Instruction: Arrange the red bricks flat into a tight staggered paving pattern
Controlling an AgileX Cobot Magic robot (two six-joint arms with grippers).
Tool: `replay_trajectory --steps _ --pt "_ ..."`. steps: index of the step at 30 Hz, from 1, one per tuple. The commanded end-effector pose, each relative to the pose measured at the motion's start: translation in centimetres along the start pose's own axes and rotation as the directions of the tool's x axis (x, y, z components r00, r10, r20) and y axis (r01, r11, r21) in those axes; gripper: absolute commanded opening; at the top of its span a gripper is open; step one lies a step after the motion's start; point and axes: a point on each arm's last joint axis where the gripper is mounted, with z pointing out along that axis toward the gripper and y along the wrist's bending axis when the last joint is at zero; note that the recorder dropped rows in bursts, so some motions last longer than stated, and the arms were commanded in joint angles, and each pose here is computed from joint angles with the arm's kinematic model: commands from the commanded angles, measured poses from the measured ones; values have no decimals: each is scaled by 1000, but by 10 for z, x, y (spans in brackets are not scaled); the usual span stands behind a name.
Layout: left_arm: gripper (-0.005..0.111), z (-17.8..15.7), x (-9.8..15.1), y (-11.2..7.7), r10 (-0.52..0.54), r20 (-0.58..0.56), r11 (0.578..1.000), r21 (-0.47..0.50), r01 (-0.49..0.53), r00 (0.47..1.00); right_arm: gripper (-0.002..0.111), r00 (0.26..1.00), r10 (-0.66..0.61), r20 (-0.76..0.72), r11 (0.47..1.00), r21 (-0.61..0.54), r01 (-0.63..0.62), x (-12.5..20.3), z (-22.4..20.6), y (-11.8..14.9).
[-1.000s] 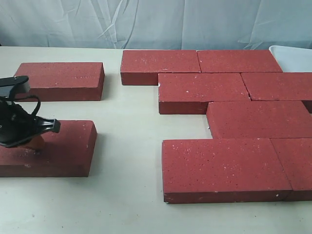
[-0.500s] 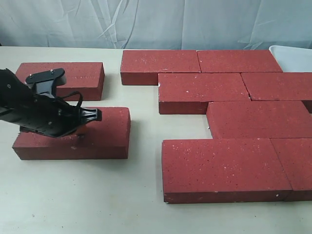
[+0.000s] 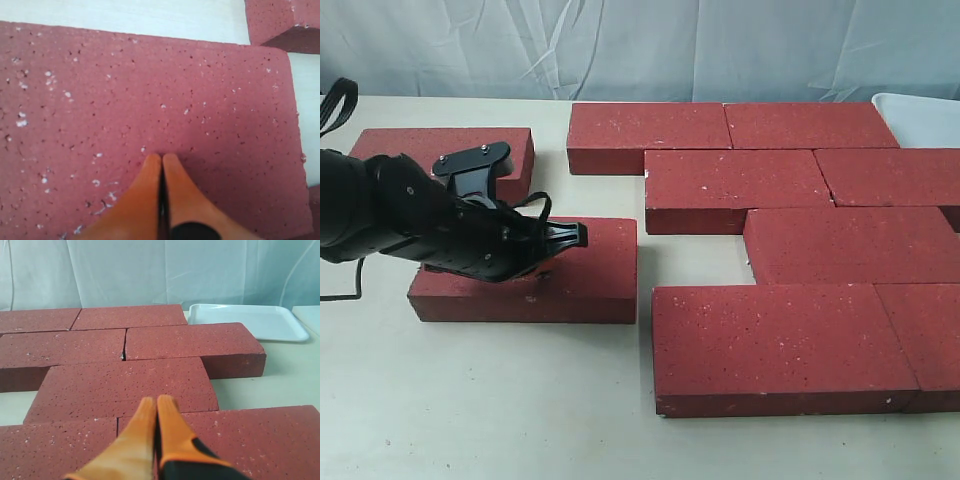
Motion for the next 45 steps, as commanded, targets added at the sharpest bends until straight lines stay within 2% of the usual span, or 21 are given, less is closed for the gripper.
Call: replay_trajectory --steps 1,11,21,29,36,42,45 --pt "0 6 13 -1 -23 -96 1000 3 23 995 -1 1000 -4 10 1000 -1 4 0 0 0" --pt "0 6 9 -3 -43 -70 999 7 43 997 -1 1000 -4 10 1000 -1 4 0 0 0" --pt "0 5 7 -24 -43 -51 997 57 46 998 -1 1000 -4 10 1000 -1 4 0 0 0" --pt "0 5 1 -23 -86 15 995 52 85 996 -1 1000 -4 10 1000 -1 4 0 0 0" --pt "0 2 -4 -23 -72 58 996 51 69 996 -1 1000 -4 10 1000 -1 4 0 0 0" --pt "0 -29 -10 -34 68 88 992 104 -77 994 -1 1000 -4 10 1000 -1 4 0 0 0" --pt "0 -46 -8 -43 179 22 974 138 -181 984 -1 1000 -4 10 1000 -1 4 0 0 0"
